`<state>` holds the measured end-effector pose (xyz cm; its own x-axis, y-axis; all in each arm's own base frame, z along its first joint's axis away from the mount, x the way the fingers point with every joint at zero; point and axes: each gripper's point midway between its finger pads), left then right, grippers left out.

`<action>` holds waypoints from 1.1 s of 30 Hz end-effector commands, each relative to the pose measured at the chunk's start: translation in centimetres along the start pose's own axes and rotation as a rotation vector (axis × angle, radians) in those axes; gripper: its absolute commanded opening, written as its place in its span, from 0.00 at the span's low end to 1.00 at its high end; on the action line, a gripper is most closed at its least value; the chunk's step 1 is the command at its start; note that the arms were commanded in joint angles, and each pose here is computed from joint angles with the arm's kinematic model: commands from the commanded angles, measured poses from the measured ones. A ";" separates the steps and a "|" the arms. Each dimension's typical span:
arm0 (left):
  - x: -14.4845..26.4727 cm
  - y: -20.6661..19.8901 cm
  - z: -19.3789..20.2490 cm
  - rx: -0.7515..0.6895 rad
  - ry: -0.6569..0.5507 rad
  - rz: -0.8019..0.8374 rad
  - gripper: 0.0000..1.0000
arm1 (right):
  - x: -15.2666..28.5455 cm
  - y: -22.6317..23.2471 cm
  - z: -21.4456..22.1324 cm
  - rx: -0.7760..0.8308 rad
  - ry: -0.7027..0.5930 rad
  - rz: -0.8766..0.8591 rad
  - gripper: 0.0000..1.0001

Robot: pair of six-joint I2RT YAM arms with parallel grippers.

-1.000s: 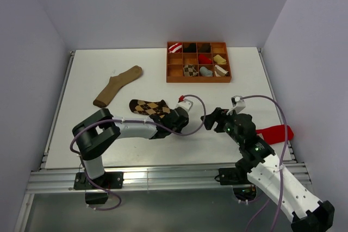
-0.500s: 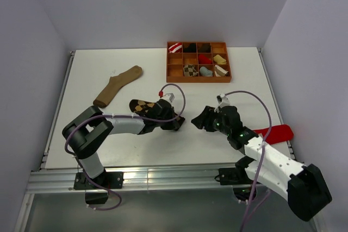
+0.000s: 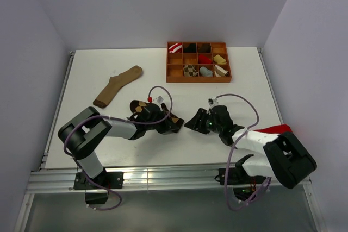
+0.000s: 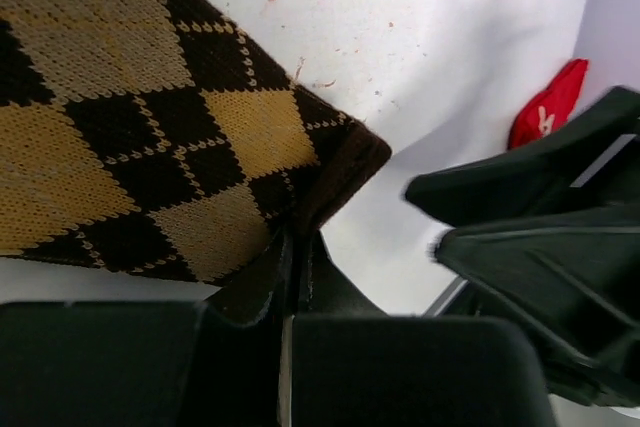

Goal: Roll the socks
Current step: Roll the sock at the center of the board.

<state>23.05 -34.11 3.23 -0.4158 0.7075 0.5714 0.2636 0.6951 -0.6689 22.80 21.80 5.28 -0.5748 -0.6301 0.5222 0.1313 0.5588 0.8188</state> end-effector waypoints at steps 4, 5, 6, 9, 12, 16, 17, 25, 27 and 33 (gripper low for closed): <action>0.4 -2.9 -1.5 0.050 -0.034 0.140 0.00 | -1.7 -0.4 1.3 -0.042 0.053 -0.051 0.51; 0.4 -2.8 -1.4 0.057 -0.030 0.144 0.00 | -1.9 -0.1 1.2 -0.050 0.051 -0.068 0.51; 0.4 -2.8 -1.5 0.064 -0.031 0.149 0.00 | -2.1 -0.2 1.3 -0.057 0.055 -0.072 0.51; 0.2 -2.5 -1.5 0.073 -0.020 0.140 0.00 | -2.7 -0.6 1.6 -0.094 0.061 -0.090 0.50; 0.1 -2.4 -1.4 0.076 -0.014 0.138 0.00 | -3.1 -0.7 1.7 -0.130 0.056 -0.112 0.50; 0.0 -1.8 -1.2 0.084 0.000 0.122 0.00 | -3.0 -1.5 1.8 -0.160 0.035 -0.121 0.50; 0.0 -1.7 -1.0 0.085 0.006 0.122 0.00 | -3.0 -1.0 1.6 -0.167 0.028 -0.143 0.50; 0.0 -0.3 -0.9 0.113 0.017 0.086 0.00 | -2.4 -1.3 0.9 -0.191 0.013 -0.176 0.49; 0.0 -0.5 -1.0 0.108 0.019 0.096 0.00 | -2.6 -1.2 0.8 -0.193 0.016 -0.174 0.49; 0.0 -1.1 -1.0 0.106 0.030 0.123 0.00 | -3.6 -1.4 0.6 -0.190 0.030 -0.145 0.49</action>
<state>23.66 -34.19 3.95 -0.3770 0.7674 0.5186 0.2023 0.6147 -0.7624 23.41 23.61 2.56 -0.5712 -0.7252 0.3846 0.2016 0.3303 0.9221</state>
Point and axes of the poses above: each gripper's point midway between its finger pads, its own x axis back along the fingers, its own y axis along the line the jaws close on, z = x × y, and after that the axes turned 14 degrees about -x, right-handed
